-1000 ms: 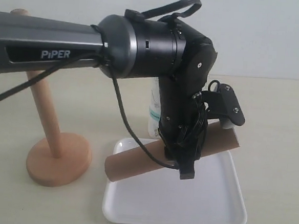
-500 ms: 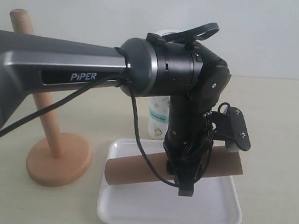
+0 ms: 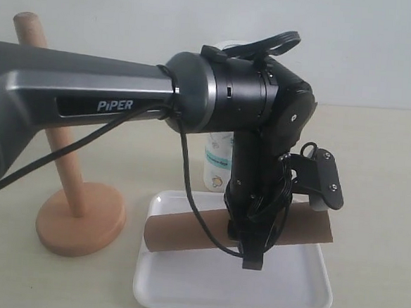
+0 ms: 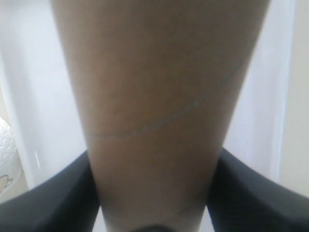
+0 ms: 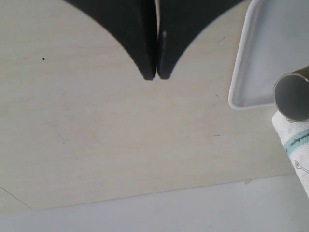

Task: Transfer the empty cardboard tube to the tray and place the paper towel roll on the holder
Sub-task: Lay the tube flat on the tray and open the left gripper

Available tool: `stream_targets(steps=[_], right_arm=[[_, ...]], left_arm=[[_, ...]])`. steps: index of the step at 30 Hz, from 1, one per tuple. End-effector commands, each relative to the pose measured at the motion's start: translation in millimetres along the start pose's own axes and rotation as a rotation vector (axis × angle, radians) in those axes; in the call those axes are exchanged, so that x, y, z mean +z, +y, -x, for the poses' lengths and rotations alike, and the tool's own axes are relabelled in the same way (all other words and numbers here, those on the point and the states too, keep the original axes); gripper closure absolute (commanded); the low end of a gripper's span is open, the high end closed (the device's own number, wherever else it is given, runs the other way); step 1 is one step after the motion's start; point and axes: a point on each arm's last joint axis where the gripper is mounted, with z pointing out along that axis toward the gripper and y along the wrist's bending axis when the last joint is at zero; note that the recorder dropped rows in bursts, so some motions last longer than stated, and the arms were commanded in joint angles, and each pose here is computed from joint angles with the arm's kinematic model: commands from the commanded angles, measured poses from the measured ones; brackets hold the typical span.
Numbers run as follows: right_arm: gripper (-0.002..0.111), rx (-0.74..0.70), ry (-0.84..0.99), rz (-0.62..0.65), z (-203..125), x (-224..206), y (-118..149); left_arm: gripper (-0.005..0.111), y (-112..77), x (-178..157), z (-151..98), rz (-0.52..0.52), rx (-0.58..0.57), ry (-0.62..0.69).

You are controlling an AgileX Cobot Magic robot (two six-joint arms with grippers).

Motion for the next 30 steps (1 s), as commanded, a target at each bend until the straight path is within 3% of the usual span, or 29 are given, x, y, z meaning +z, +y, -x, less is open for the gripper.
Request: stream_targets(steps=[1,18,24,30], right_arm=[[0.108,-0.005,-0.01,-0.005,0.8,-0.5,-0.3],[0.108,-0.005,-0.01,-0.005,0.8,-0.5,-0.3],[0.108,-0.005,-0.012,-0.005,1.0,-0.5,-0.3],[0.108,-0.005,-0.012,-0.005,1.0,-0.5,-0.3]], left_arm=[[0.103,-1.7,4.0,4.4,-0.001,0.013,-0.002],[0.102,-1.4,10.3,4.4,-0.001,0.018,0.01],[0.065,-1.2,10.3,4.3,0.001,0.014,0.011],[0.06,-1.2,10.3,4.3,0.001,0.014,0.011]])
